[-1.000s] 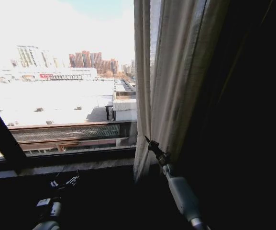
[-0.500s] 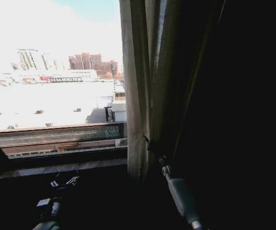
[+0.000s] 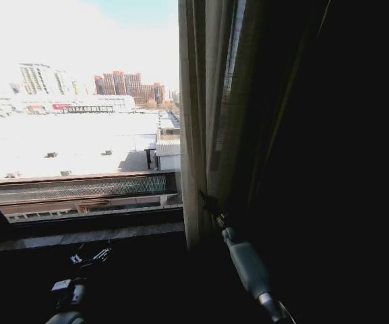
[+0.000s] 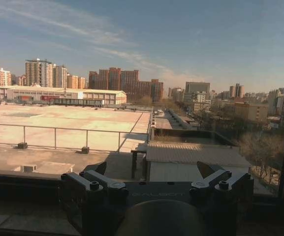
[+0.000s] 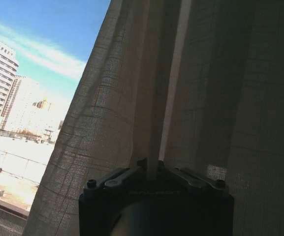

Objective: Open the curtains by pulling them apart, changing their state from closed to fully open.

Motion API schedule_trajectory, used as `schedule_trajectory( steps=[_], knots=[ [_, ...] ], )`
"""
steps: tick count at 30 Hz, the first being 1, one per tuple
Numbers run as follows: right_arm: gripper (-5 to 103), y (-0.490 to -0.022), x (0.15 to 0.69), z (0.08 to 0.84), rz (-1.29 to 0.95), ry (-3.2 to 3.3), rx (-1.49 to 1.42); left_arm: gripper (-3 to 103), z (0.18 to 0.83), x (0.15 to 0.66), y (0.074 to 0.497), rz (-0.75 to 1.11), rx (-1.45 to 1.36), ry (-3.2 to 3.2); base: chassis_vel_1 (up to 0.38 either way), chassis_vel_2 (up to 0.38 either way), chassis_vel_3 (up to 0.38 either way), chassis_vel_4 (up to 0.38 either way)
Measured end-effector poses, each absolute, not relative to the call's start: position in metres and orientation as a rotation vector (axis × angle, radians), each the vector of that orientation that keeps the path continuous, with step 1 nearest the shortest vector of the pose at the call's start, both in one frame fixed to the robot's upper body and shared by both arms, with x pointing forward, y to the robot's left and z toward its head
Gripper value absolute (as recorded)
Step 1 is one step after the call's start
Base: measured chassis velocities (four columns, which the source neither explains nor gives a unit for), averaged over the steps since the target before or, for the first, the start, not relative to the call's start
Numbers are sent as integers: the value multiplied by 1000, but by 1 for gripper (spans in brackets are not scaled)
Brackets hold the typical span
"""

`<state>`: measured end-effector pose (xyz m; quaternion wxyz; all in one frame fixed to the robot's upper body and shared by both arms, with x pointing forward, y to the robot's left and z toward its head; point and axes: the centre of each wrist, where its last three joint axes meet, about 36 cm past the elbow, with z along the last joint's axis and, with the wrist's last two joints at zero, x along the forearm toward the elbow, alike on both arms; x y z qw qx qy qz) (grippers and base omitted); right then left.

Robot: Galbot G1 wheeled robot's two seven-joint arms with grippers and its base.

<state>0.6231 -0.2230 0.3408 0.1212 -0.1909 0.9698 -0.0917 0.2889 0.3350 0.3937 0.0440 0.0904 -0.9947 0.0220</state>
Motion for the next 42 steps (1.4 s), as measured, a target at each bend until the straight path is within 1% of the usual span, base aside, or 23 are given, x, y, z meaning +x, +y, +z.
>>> schedule_trajectory(
  steps=[2, 5, 7, 10, 13, 15, 17, 20, 26, 28, 30, 34, 42],
  knots=[
    [0, -225, 626, 342, -267, 2842, -531, 100, 394, 289, 335, 67, 276, -3040, 0, 0, 0, 0],
    [0, -241, 638, 346, -304, 2875, -389, 100, 394, 289, 335, 67, 276, -3040, 0, 0, 0, 0],
    [0, -246, 640, 347, -319, 2883, -350, 100, 394, 289, 335, 67, 276, -3040, 0, 0, 0, 0],
    [0, -270, 647, 351, -373, 2927, -179, 100, 394, 289, 335, 67, 276, -3040, 0, 0, 0, 0],
    [0, -280, 649, 354, -381, 2945, -108, 100, 394, 289, 335, 67, 276, -3040, 0, 0, 0, 0],
    [0, -302, 652, 359, -404, 2964, 7, 100, 394, 289, 335, 67, 276, -3040, 0, 0, 0, 0],
    [0, -309, 653, 361, -412, 2966, 39, 100, 394, 289, 335, 67, 276, -3040, 0, 0, 0, 0],
    [0, -336, 655, 370, -432, 2968, 149, 100, 394, 289, 335, 67, 276, -3040, 0, 0, 0, 0],
    [0, -358, 656, 378, -473, 2961, 265, 100, 394, 289, 335, 67, 276, -3040, 0, 0, 0, 0],
    [0, -372, 652, 381, -577, 2951, 378, 100, 394, 289, 335, 67, 276, -3040, 0, 0, 0, 0],
    [0, -378, 649, 381, -633, 2944, 451, 100, 394, 289, 335, 68, 276, -3040, 0, 0, 0, 0],
    [0, -388, 643, 378, -690, 2939, 553, 100, 394, 289, 335, 67, 276, -3040, 0, 0, 0, 0],
    [0, -418, 633, 377, -728, 2925, 674, 100, 394, 289, 335, 67, 276, -3040, 0, 0, 0, 0]
  ],
)
